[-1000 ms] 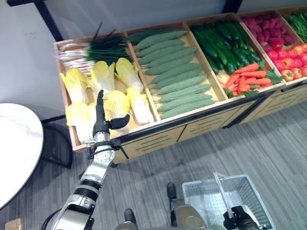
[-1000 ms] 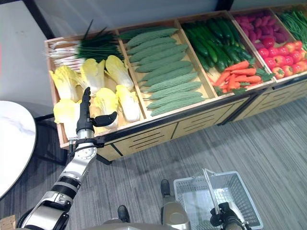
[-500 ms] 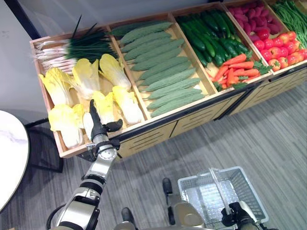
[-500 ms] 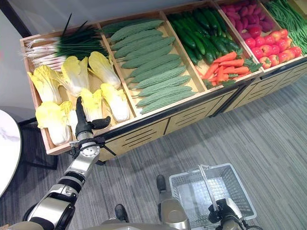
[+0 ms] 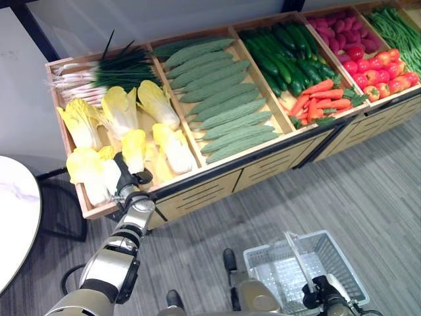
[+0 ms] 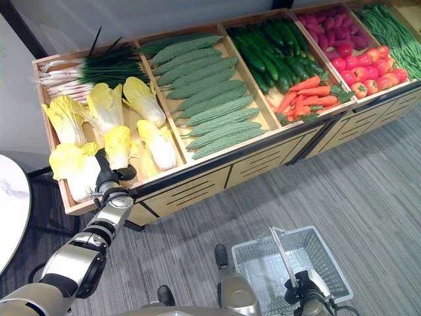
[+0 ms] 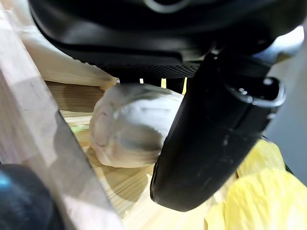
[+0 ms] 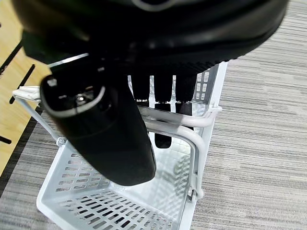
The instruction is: Get the vegetables into the basket
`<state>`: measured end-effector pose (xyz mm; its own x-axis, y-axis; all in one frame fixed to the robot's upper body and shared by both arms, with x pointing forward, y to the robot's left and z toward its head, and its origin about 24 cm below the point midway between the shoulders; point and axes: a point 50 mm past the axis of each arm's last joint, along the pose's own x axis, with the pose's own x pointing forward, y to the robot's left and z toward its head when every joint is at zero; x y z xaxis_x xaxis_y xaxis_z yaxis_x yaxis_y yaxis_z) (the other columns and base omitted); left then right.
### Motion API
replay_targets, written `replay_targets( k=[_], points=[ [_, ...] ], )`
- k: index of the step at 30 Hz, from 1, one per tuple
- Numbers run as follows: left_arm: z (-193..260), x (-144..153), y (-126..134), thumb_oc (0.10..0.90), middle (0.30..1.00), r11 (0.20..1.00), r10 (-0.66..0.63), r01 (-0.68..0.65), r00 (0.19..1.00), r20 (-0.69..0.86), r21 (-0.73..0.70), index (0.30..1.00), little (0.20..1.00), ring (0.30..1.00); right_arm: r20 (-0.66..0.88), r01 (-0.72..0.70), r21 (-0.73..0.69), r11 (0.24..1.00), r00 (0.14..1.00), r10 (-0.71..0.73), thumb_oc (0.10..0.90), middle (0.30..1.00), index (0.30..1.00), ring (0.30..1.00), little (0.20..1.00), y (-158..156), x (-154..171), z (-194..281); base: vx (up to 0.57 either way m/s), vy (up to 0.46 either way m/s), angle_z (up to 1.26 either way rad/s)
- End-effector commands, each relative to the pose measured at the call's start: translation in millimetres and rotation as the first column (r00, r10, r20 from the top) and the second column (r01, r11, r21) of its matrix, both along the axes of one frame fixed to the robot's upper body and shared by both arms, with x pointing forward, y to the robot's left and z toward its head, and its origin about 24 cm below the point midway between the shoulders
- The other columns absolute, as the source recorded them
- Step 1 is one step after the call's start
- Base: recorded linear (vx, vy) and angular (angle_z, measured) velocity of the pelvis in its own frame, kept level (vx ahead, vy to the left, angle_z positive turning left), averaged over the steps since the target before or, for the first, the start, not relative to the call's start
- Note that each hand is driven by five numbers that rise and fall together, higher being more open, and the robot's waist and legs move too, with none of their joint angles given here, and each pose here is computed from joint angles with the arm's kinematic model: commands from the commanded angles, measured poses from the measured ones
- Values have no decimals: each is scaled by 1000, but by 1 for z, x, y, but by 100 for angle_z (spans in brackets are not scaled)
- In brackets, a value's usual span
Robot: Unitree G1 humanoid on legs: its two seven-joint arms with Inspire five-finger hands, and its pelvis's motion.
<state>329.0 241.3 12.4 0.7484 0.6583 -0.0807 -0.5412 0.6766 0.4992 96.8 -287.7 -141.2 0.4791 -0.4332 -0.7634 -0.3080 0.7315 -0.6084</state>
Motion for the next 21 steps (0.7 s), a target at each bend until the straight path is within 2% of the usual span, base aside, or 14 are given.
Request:
replay_targets(
  k=[1,2,4,5,7,9,11,12,13,14,16,17,21],
  points=[
    [4,5,-9,400,300,996,13,-10,999,43,-85,300,300,300,1,-20,-72,997,1000,20,400,300,300,300,300,-13,0,5,0,0,0],
    [4,5,-9,400,300,996,13,-10,999,43,-85,300,300,300,1,-20,-72,997,1000,20,400,300,300,300,300,-13,0,5,0,0,0],
    [54,19,-16,400,300,997,-25,47,949,313,-64,300,300,300,-7,-7,-74,997,1000,7,400,300,300,300,300,-14,-5,5,-10,32,5],
    [95,19,-23,400,300,995,-82,103,863,499,-15,300,300,300,-8,8,-66,998,1000,-8,400,300,300,300,300,-14,-8,4,-15,34,8],
    [127,12,-27,400,300,988,-142,144,766,627,48,300,300,300,-16,27,-56,998,999,-28,400,300,300,300,300,-14,-11,3,-23,39,10],
    [135,5,-25,400,300,986,-156,159,729,666,56,300,300,300,-19,34,-47,998,999,-35,400,300,300,300,300,-14,-13,3,-20,35,41],
    [156,-7,-27,400,300,964,-227,250,618,753,86,300,300,300,-23,37,-41,998,999,-38,400,300,300,300,300,-15,-15,3,-30,56,31],
    [169,-20,-33,400,300,921,-322,367,521,791,134,300,300,300,-23,45,-28,999,999,-46,400,300,300,300,300,-16,-15,3,-24,60,15],
    [171,-28,-35,400,300,889,-363,433,470,804,148,300,300,300,-25,54,-22,998,998,-54,400,300,300,300,300,-17,-16,3,-15,58,14],
    [164,-36,-34,400,300,816,-376,573,419,827,80,300,300,300,-25,58,-5,998,998,-58,400,300,300,300,300,-17,-18,3,-3,34,14],
    [156,-43,-32,400,300,747,-351,664,390,851,4,300,300,300,-42,62,8,998,997,-62,400,300,300,300,300,-17,-22,2,2,14,9],
    [153,-48,-35,400,300,679,-369,734,361,856,-17,300,300,300,-46,70,15,997,997,-69,400,300,300,300,300,-17,-24,2,5,7,8],
    [130,-61,-34,400,300,547,-396,830,370,841,-108,300,300,300,-74,87,23,996,994,-86,400,300,300,300,300,-22,-33,2,0,2,2]
  ],
)
